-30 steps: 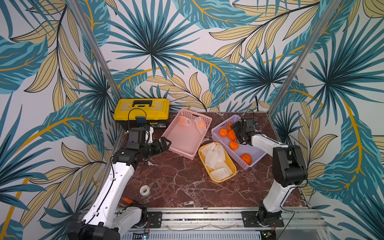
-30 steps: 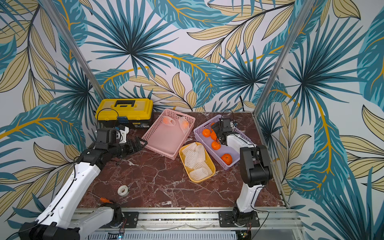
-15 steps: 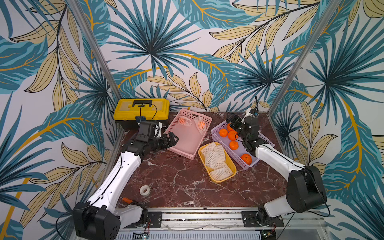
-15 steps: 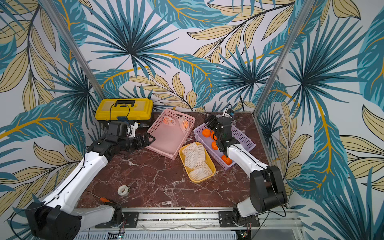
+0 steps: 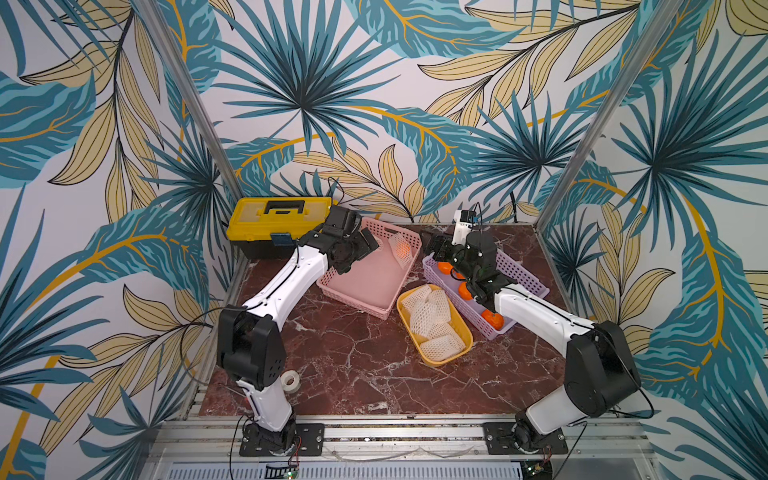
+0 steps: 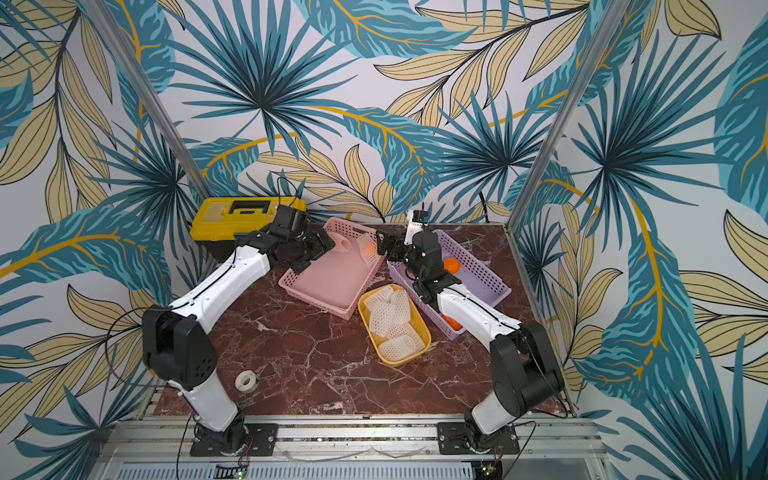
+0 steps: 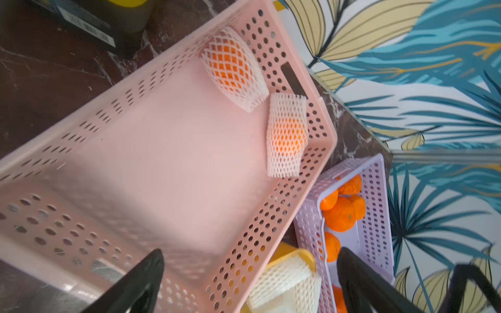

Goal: Remove foam nets from oranges
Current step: Place the orange in the basket, then pick up the orange from the basket.

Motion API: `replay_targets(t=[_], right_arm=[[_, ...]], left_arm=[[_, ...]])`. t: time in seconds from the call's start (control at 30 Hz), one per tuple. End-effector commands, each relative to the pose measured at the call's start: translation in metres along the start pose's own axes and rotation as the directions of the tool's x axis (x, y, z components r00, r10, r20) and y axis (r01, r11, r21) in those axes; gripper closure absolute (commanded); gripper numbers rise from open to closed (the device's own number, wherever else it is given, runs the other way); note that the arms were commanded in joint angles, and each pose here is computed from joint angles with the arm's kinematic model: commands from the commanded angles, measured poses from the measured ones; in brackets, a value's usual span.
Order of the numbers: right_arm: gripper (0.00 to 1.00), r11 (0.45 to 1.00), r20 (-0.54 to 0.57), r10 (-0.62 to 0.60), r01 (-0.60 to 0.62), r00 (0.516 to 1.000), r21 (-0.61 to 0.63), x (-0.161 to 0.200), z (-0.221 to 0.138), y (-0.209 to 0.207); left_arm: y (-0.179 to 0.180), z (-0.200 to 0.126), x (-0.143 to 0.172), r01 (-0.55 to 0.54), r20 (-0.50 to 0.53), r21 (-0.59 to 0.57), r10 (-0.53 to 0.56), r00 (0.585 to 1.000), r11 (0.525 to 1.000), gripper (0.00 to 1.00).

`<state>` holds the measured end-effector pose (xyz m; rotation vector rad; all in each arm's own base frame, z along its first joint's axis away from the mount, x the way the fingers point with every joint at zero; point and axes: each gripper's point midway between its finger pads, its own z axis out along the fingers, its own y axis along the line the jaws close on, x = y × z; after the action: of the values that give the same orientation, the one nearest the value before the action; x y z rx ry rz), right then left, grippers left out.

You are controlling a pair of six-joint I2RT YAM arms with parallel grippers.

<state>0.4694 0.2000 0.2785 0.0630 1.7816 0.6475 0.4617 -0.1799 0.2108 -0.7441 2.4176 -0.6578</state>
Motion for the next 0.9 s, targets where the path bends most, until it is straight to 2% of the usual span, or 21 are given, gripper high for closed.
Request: replay_targets(t=[0.0,0.2,0.33,0.4,0.47,0.63,0.87], right_arm=[[0.09,0.999,-0.040,-0.035,0.036,0.999,0.028,0.005,0.006,-0.005],[0.09,1.000,-0.077,-0.019,0.021,0.997,0.023,0.013,0.011,-0.005],[0.09,1.000,-0.092,-0.013,0.015,0.996,0.026,0.015,0.013,-0.005],[0.09,1.000,-0.097,-0.006,0.008,0.995,0.018,0.017,0.014,-0.003],[0.09,1.000,-0.097,-0.005,0.006,0.995,0.013,0.017,0.014,-0.002],[0.09,1.000,-0.097,-0.007,0.009,0.995,0.019,0.016,0.013,-0.004],[0.10,1.000,-0.105,-0.005,0.006,0.995,0.013,0.018,0.015,-0.003]], left_arm=[[-0.001,0.022,-0.019,0.171,0.085,-0.050,-0.167,0.982,0.984,0.00],[-0.007,0.088,-0.025,0.297,0.057,-0.090,-0.293,0.955,0.951,0.00],[-0.021,0.119,-0.034,0.306,0.054,-0.074,-0.302,0.952,0.949,0.01],[-0.028,0.130,-0.045,0.286,0.083,-0.058,-0.281,0.956,0.956,0.01],[-0.017,0.153,-0.044,0.296,0.094,-0.085,-0.288,0.953,0.951,0.01],[-0.001,0.168,-0.056,0.327,0.186,-0.121,-0.302,0.935,0.937,0.01],[0.014,0.190,-0.069,0.320,0.244,-0.145,-0.279,0.929,0.936,0.01]])
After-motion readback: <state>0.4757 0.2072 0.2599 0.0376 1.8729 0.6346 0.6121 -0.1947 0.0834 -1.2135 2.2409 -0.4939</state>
